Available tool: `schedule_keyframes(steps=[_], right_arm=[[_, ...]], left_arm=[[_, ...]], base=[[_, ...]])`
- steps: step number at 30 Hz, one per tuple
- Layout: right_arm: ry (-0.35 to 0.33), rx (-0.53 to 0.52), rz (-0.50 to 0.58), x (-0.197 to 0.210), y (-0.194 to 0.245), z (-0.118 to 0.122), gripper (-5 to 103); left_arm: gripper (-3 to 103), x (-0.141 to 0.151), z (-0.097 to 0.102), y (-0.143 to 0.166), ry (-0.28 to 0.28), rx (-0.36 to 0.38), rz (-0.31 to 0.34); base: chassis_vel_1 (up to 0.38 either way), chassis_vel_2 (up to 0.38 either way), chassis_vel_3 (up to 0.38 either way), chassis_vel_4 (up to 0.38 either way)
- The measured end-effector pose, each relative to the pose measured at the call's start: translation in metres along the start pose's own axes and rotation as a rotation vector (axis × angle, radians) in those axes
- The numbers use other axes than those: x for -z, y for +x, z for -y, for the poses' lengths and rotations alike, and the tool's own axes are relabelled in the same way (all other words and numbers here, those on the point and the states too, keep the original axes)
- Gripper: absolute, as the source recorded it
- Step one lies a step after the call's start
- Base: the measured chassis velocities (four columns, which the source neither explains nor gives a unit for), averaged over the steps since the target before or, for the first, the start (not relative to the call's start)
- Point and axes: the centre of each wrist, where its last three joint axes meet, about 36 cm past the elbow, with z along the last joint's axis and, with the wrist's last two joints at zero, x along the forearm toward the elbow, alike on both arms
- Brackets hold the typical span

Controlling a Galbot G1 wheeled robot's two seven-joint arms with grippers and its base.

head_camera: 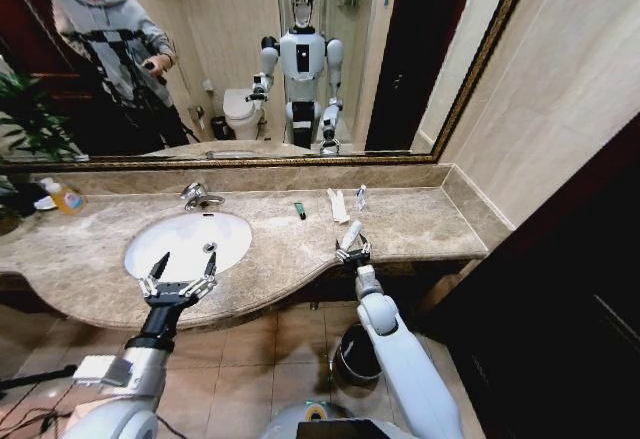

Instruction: Pick up the trash from the sink and place it in the trash bin.

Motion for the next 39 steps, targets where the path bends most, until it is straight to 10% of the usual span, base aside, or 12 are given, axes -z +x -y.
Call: schedule_keyframes(steps=[18,39], right_arm=[[-0.005,0.012,-0.007,-0.006,0.013,0.016,25],[-0.124,0.038,0.112,0.016,0.075,0.055,25]], left_arm=[[100,0.0,0.0,0.0,0.0,0.0,0.0],[100,0.0,0.0,0.0,0.0,0.0,0.0]], base=[[0.0,0.0,0.0,0.0],[0.0,0.0,0.0,0.0]])
